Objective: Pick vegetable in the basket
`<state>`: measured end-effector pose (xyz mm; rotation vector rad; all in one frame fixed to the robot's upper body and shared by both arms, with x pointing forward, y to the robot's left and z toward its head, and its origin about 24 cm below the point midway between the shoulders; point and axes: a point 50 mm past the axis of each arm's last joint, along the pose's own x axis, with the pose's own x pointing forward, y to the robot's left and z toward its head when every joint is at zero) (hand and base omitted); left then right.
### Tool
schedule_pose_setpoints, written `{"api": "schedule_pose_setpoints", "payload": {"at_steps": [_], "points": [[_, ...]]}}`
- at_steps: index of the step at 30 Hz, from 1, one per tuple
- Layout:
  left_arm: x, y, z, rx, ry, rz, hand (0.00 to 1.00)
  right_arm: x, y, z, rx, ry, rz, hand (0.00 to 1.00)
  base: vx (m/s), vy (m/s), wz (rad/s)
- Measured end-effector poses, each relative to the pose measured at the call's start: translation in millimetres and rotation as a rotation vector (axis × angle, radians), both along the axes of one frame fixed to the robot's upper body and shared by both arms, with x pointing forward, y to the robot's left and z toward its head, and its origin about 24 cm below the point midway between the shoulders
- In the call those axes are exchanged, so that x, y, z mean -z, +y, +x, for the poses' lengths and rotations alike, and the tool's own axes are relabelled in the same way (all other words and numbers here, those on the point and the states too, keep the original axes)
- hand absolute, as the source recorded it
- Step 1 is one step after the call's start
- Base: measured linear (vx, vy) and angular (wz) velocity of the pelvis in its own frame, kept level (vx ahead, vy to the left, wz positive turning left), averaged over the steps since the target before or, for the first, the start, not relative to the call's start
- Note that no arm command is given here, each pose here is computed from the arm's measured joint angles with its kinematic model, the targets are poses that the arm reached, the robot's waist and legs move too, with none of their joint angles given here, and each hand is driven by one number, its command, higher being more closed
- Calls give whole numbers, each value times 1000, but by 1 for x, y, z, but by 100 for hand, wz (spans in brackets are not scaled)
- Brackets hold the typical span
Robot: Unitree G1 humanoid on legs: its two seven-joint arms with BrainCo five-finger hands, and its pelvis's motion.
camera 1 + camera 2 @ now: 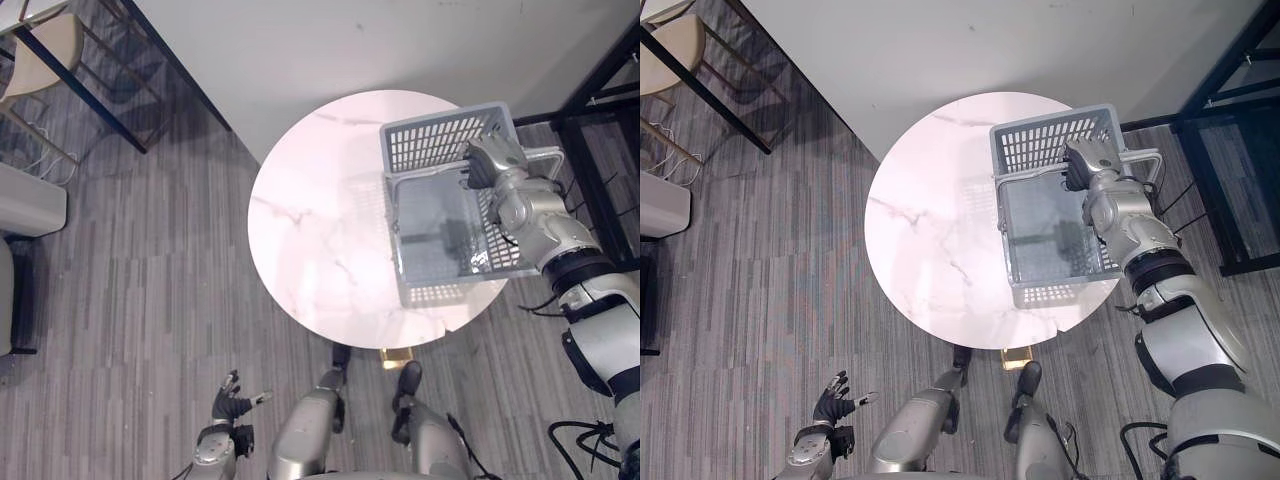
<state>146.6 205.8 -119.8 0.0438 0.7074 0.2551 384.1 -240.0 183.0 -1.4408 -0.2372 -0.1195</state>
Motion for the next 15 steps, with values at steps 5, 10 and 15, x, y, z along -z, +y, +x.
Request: {"api": "schedule_pose_setpoints", "payload": {"at_steps": [5,10,15], "points": [[-2,0,3,6,-12,1,0,27,-24,-30,36,-4,245,100,8,-6,1],[-5,1,4,35,-13,8,0,76,-46,-78,113,56,438,100,-8,2,-8],[-8,13,-4,1,-19,12,0,120,-68,-133,269,64,760,100,26,13,-22]]}}
